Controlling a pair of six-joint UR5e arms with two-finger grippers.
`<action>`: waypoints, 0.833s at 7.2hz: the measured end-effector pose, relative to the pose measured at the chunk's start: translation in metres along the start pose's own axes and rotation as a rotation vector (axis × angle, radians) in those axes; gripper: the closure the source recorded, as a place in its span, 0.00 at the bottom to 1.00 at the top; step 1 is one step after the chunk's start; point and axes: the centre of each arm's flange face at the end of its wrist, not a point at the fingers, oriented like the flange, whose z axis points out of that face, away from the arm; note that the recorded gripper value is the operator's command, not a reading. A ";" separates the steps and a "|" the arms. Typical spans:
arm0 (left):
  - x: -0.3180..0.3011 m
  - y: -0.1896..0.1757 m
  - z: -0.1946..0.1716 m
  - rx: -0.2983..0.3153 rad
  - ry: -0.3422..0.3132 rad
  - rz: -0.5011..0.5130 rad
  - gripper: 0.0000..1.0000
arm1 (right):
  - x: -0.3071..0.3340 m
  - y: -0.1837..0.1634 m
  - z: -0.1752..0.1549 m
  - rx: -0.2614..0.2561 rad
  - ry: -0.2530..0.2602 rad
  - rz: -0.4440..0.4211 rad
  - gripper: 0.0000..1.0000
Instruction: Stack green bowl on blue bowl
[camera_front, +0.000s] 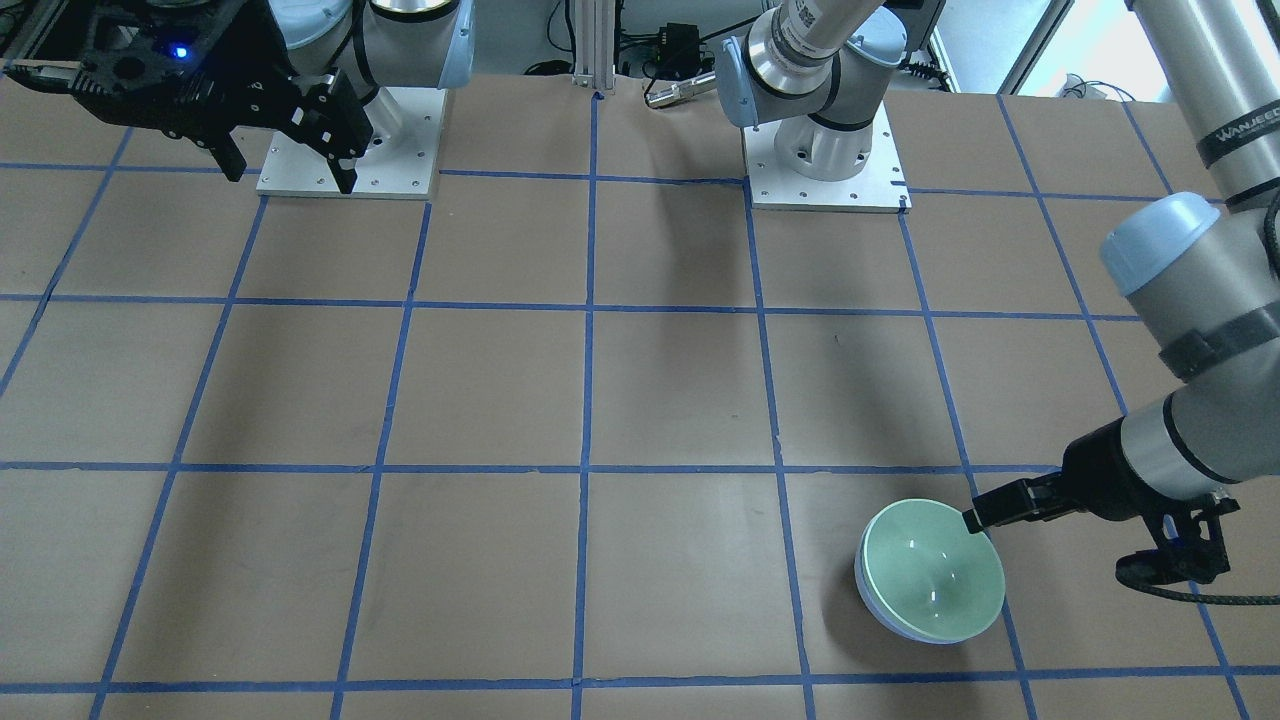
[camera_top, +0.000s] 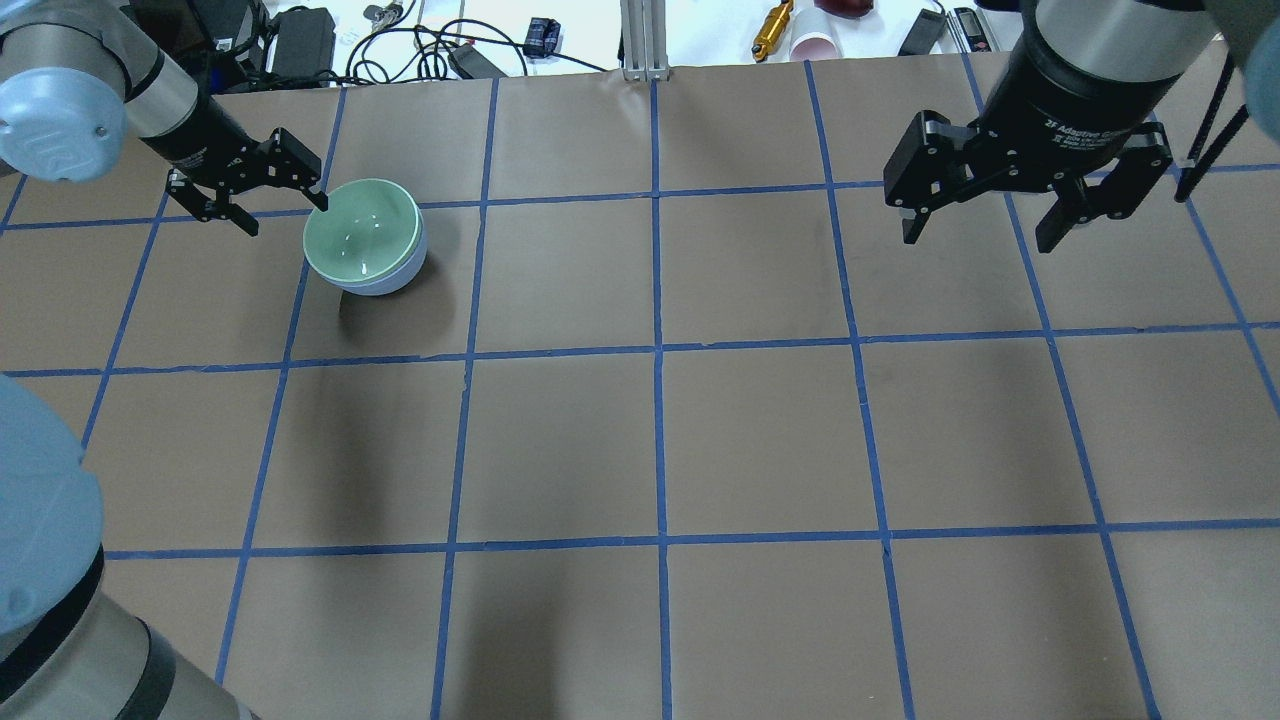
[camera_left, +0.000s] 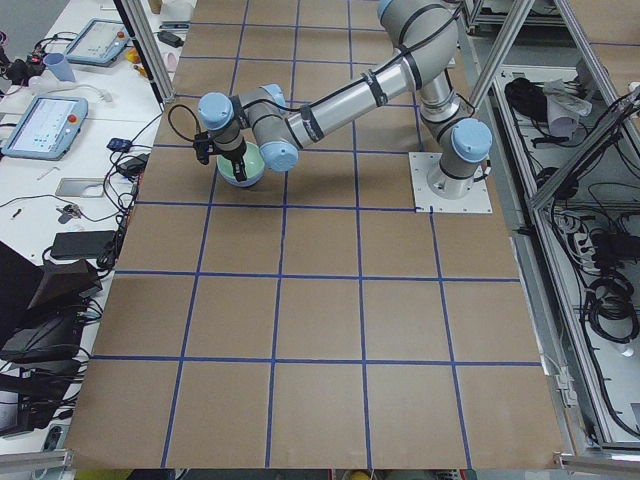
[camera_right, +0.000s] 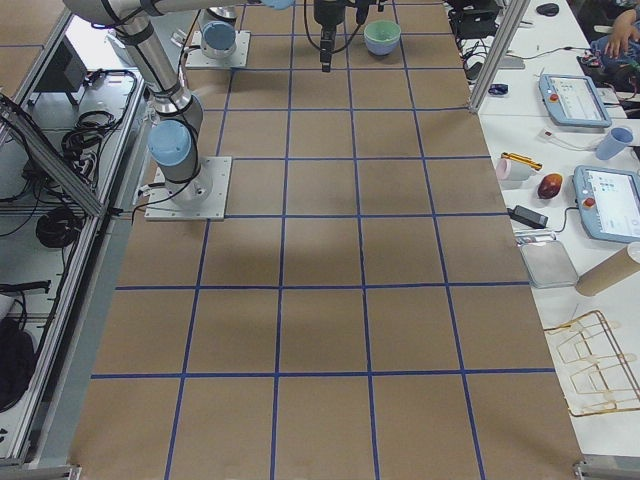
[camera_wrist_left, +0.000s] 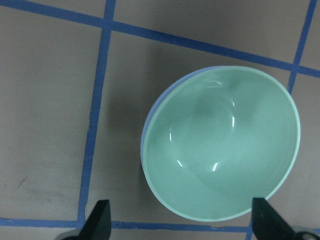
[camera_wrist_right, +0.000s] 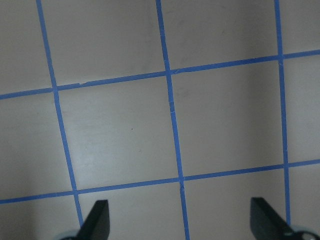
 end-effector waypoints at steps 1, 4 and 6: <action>0.031 0.016 -0.020 -0.001 -0.058 0.045 0.00 | 0.000 0.000 0.000 0.000 0.000 0.000 0.00; 0.113 0.081 -0.083 0.015 -0.135 0.164 0.00 | 0.000 0.000 0.000 0.000 0.000 0.000 0.00; 0.148 0.125 -0.109 0.020 -0.141 0.217 0.00 | 0.000 0.000 0.000 0.000 0.000 0.000 0.00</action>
